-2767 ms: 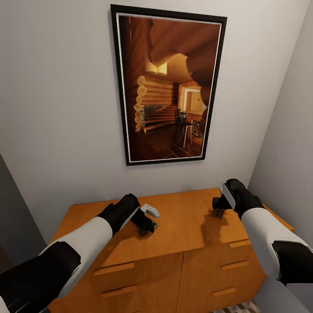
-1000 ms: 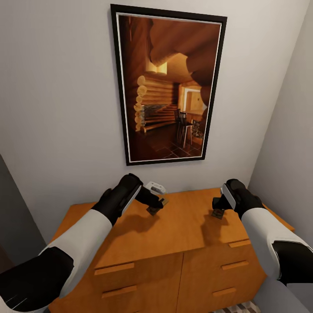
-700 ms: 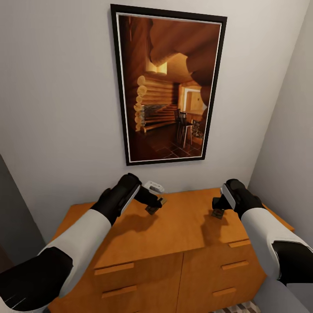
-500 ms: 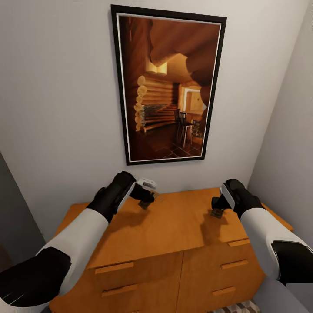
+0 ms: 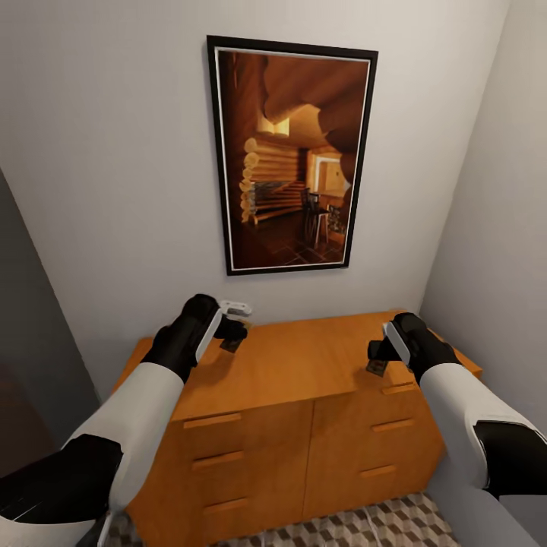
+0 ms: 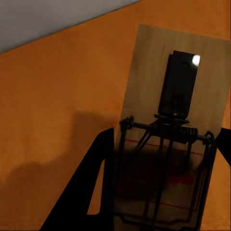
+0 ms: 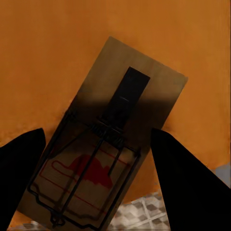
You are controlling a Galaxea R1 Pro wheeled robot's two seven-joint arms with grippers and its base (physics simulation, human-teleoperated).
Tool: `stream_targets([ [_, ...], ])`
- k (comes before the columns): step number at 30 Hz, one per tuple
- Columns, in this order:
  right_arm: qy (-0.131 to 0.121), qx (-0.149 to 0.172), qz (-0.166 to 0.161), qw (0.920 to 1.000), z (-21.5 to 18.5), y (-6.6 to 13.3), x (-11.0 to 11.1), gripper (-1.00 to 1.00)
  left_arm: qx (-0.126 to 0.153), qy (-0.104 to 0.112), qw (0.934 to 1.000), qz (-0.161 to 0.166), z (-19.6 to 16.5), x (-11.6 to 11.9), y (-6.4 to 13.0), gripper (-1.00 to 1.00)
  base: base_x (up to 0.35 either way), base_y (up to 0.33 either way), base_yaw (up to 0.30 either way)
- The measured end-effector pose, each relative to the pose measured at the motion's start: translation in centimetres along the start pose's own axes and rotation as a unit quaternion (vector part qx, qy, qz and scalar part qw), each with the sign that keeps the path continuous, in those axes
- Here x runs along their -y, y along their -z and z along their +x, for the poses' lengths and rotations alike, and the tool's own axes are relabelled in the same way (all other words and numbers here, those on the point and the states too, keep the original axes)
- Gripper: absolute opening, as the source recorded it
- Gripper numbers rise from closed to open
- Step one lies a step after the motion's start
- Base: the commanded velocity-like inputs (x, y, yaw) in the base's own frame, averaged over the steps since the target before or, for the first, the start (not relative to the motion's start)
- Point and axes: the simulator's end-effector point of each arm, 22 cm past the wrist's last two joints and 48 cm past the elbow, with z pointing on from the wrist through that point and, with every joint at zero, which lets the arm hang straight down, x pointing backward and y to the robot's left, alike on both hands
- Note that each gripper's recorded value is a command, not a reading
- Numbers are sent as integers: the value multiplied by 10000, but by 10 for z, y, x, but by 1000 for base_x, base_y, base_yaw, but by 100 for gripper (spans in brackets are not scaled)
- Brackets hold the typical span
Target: Take the four mousetraps from the cabinet in the bathroom and place them on the bathroom floor. Make sure all four end up on the same floor surface, and ensure that at least two of them are either under or directly next to the same bathroom sink.
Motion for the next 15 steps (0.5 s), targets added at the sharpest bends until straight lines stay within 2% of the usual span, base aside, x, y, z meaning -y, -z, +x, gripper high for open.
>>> stream_targets([
  [15, 9, -52, -32, 10000, 5, -3, -4, -100, -66, 17, 10000, 49, 5, 5, -4, -100, -343, 0, 0],
])
